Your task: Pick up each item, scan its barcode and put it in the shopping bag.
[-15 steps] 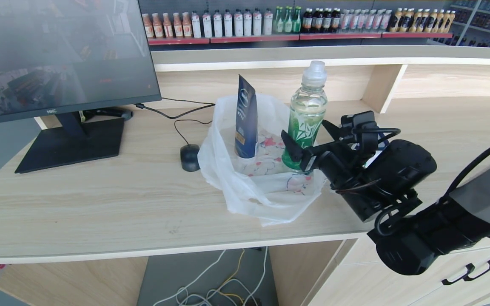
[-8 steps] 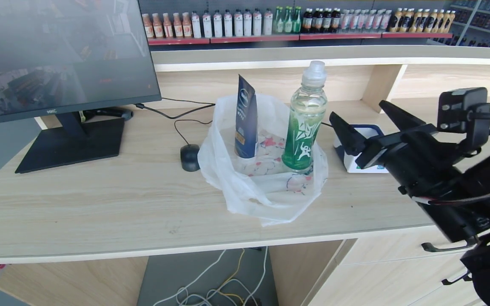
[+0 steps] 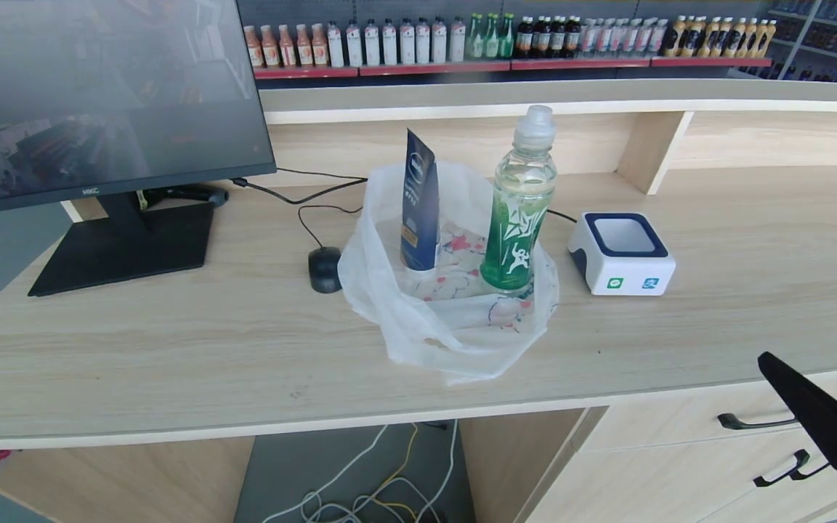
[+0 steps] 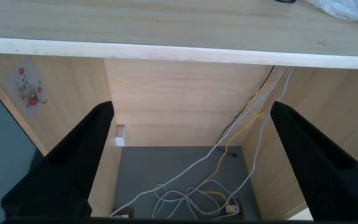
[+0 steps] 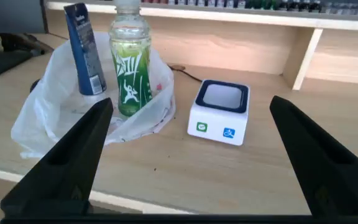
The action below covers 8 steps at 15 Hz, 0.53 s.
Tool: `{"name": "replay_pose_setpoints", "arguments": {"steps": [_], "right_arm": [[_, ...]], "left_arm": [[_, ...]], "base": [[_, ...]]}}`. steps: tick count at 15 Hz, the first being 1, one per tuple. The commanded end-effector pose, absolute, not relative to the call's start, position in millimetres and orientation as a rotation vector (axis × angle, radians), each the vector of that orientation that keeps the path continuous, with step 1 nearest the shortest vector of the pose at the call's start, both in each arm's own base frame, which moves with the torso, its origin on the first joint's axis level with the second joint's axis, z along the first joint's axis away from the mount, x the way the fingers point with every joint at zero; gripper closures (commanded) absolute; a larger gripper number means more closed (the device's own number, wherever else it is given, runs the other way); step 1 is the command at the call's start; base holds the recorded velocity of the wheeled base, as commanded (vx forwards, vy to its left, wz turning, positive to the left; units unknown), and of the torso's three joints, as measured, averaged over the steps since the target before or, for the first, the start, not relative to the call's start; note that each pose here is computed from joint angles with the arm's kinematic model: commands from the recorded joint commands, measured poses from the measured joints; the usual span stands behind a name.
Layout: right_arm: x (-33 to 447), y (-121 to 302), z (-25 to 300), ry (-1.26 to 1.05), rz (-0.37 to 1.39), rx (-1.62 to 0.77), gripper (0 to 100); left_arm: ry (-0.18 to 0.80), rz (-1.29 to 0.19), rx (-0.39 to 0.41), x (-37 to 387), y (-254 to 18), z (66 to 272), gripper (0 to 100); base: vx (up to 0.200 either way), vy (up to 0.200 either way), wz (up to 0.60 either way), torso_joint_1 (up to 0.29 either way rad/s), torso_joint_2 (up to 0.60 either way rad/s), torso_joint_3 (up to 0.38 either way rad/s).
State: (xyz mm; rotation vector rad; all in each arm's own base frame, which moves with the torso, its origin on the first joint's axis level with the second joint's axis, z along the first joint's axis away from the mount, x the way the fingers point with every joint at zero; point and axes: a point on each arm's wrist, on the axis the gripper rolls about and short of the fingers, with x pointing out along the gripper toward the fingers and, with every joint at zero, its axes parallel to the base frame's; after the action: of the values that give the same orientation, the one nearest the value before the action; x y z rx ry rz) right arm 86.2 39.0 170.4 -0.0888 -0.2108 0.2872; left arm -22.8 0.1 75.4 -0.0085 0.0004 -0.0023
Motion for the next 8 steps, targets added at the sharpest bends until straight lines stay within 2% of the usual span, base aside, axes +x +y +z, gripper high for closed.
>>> {"name": "replay_pose_setpoints", "arguments": {"steps": [1, 3, 5, 8], "right_arm": [[39.5, 16.4, 140.7, -0.082, 0.326, -0.074, 0], [14.6, 5.0, 108.4, 0.071, 0.378, -0.118, 0], [-4.5, -4.2, 86.1, 0.102, 0.402, -0.140, 0], [-9.0, -6.5, 84.4, 0.092, 0.396, -0.131, 0]], "left_arm": [[0.002, -0.002, -0.009, -22.8, 0.1, 75.3, 0], [0.002, -0.002, -0.009, -22.8, 0.1, 75.3, 0], [0.003, -0.002, -0.009, -22.7, 0.1, 75.4, 0], [0.002, -0.002, -0.009, -22.8, 0.1, 75.3, 0]], "base": [[0.000, 0.000, 0.00, 0.000, 0.00, 0.000], [0.000, 0.000, 0.00, 0.000, 0.00, 0.000], [0.000, 0.000, 0.00, 0.000, 0.00, 0.000], [0.000, 0.000, 0.00, 0.000, 0.00, 0.000]]}}
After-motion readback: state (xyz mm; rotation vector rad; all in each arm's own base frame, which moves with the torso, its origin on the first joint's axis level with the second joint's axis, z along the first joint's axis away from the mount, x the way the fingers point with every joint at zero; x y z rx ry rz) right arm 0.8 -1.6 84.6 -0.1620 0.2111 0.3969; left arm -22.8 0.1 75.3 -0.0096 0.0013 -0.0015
